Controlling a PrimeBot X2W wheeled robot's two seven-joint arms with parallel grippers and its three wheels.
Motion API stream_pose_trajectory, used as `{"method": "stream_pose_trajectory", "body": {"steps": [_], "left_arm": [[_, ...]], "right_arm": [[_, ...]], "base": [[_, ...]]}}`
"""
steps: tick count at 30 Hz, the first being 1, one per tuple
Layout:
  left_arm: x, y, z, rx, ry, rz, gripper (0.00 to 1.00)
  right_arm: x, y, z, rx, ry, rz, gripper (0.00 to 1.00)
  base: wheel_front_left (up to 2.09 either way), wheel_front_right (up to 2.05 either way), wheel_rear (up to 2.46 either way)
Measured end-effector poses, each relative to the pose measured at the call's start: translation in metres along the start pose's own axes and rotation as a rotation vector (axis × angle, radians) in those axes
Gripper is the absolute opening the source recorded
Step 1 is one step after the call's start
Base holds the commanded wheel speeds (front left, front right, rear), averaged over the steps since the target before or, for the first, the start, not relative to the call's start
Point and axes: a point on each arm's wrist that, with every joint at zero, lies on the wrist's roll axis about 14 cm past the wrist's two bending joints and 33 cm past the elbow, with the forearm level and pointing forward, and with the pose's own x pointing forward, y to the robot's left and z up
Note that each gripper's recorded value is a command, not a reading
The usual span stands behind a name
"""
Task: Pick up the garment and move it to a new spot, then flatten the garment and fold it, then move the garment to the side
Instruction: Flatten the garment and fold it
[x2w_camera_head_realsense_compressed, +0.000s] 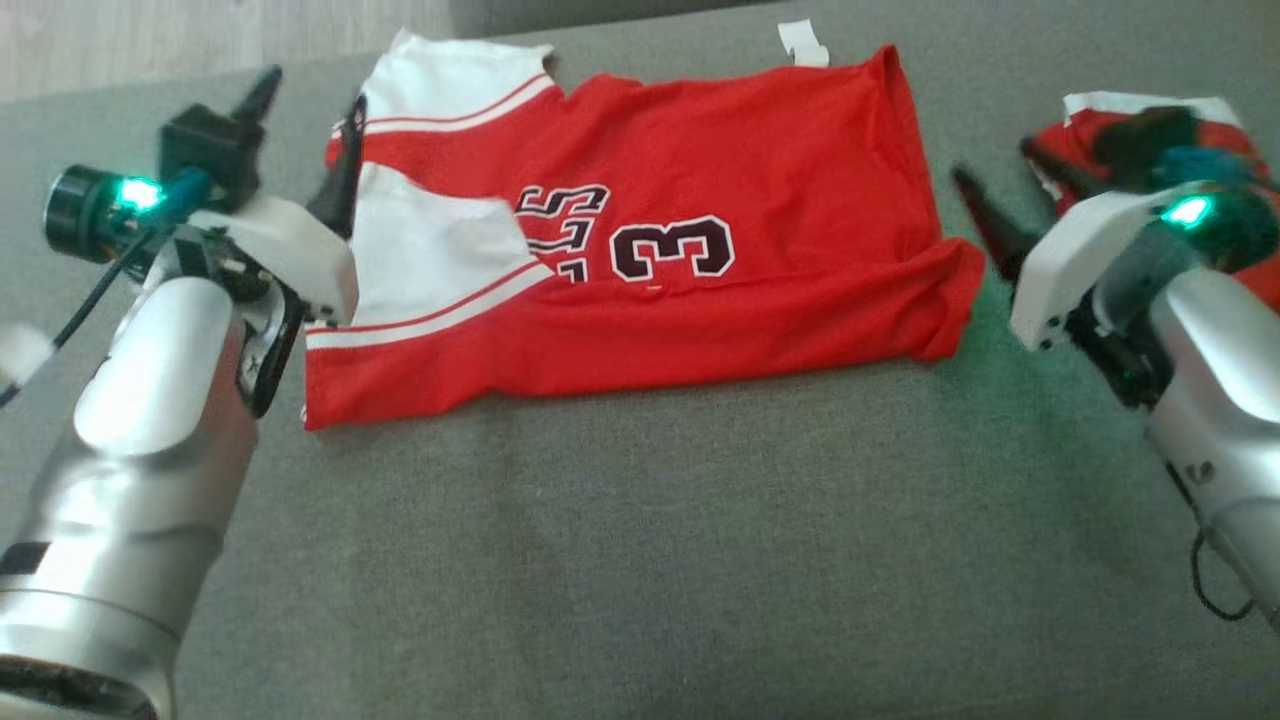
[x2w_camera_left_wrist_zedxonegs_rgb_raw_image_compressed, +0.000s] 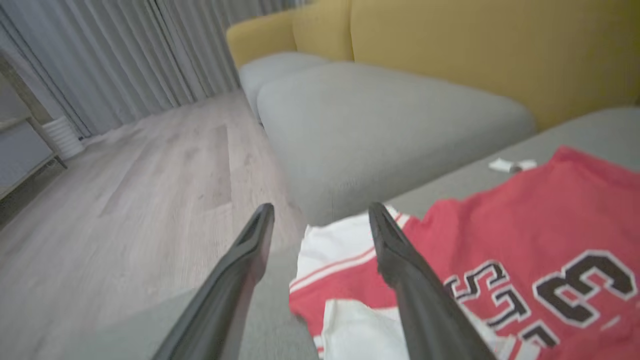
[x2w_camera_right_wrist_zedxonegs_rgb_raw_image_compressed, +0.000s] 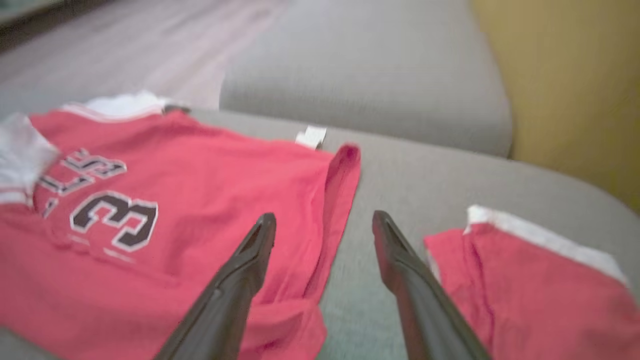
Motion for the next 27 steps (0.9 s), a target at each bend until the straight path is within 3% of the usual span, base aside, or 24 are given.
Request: {"method": "stream_pose_trajectory", "body": {"steps": [5,10,17,27], "left_arm": [[-0.014,0.015,0.053,-0.164,-0.251,0.101,1.00],[-0.043,0.012,0.068,-0.285,-0.358,0.137,1.00],[-0.093,-0.015,0.053,-0.399,-0.403,0.157,1.00],[-0.134,-0.063,-0.025,-0.461,-0.240,0.164,1.00]], "right_arm": [[-0.020,-0.017,0.054,0.010,-0.292,-0.066,1.00],[-0.050,-0.026,0.084,0.045,-0.483,-0.123,1.00],[-0.086,-0.008,0.061,0.077,-0.545,-0.154,1.00],[-0.109,0.040,0.000,0.173,-0.485,-0.171,1.00]], "base": [[0.00,0.00,0.00],[0.00,0.00,0.00],[0.00,0.00,0.00],[0.00,0.00,0.00]]}}
